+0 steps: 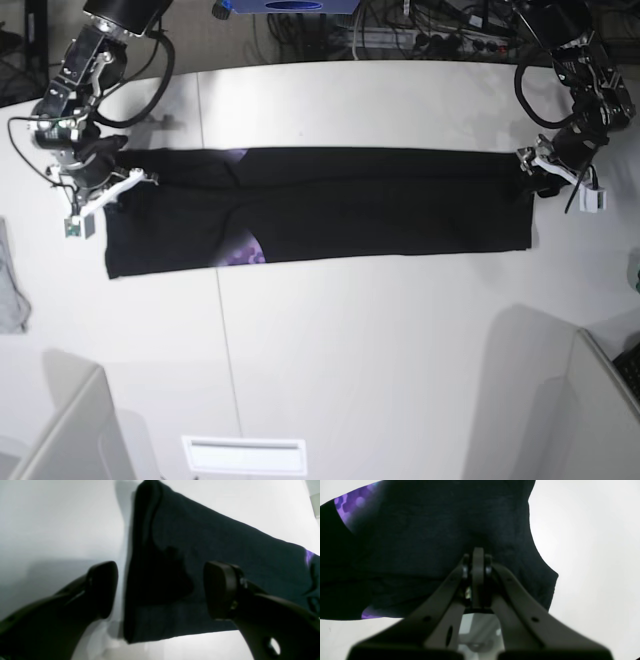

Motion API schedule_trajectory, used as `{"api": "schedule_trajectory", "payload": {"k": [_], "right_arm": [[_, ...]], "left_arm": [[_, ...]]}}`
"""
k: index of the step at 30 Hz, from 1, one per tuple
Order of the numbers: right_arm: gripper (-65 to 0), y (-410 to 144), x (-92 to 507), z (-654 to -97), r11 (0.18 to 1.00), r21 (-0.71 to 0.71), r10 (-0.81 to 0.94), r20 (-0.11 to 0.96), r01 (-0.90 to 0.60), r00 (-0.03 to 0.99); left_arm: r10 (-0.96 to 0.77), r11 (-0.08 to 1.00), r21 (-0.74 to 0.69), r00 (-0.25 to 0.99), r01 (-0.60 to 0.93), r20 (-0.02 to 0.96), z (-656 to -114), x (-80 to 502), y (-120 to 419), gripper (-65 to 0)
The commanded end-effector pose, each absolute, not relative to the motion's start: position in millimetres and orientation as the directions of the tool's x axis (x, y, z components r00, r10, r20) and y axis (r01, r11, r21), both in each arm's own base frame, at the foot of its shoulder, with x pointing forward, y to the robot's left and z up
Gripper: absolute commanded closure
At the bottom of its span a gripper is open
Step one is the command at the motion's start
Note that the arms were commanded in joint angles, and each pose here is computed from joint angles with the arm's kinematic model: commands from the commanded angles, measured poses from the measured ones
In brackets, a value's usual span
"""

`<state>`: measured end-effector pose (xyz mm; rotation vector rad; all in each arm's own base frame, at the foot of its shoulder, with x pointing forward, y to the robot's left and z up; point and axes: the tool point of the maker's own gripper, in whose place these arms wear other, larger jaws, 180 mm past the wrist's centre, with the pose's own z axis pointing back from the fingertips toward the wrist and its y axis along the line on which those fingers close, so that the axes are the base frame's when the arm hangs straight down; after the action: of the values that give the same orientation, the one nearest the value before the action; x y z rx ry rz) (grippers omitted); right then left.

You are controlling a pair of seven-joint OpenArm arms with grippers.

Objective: Fold the T-shirt properly
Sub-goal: 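Release the strip ends and regrasp them, pulling the strip flat, then lift the strip end with the left gripper and fold it toward the right gripper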

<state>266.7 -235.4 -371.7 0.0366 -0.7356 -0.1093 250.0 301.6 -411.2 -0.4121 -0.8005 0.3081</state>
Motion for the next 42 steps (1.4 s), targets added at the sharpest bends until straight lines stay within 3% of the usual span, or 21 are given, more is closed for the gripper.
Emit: {"api": "schedule_trajectory", "payload": {"k": [1, 6, 12, 14, 29, 37, 42], "right_arm": [[0.0, -237.7, 272.9, -360.0, 0.995, 0.061, -0.095, 0.702, 0.074, 0.706], [0.0, -237.7, 271.2, -361.2, 0.995, 0.061, -0.095, 0.698, 0.074, 0.709], [0.0, -237.2, 271.2, -361.4, 0.995, 0.062, -0.096, 0.698, 0.074, 0.709], [0.0, -237.7, 271.0, -361.4, 0.995, 0.062, -0.097, 0.698, 0.076, 0.709], [0.0, -239.0, 265.6, -365.3, 0.995, 0.061, -0.099, 0.689, 0.08, 0.718], [0.0, -233.6, 265.5, -367.4, 0.994, 0.074, -0.107, 0.685, 0.077, 0.72], [0.0, -227.2, 265.1, -369.6, 0.992, 0.094, -0.123, 0.683, 0.081, 0.72]], "left_arm": [[0.404, 0.885, -0.45, 0.68, -0.121, 0.612, -413.5, 247.7, 306.0, -50.0], [0.412, 0.881, -0.456, 0.684, -0.128, 0.602, -417.3, 245.9, 306.3, -27.6], [0.41, 0.881, -0.455, 0.687, -0.129, 0.6, -417.9, 244.7, 306.4, -9.4], [0.4, 0.888, -0.442, 0.69, -0.127, 0.604, -416.5, 244.1, 310.4, -0.2], [0.219, 0.974, -0.205, 0.64, -0.096, 0.736, -395.5, 241.9, 342.8, 0.0], [0.033, 0.998, -0.052, 0.568, 0.018, 0.822, -336.5, 242.3, 320.2, 0.0], [-0.135, 0.989, 0.07, 0.602, 0.129, 0.787, -339.4, 239.7, 276.4, 0.0]]}}
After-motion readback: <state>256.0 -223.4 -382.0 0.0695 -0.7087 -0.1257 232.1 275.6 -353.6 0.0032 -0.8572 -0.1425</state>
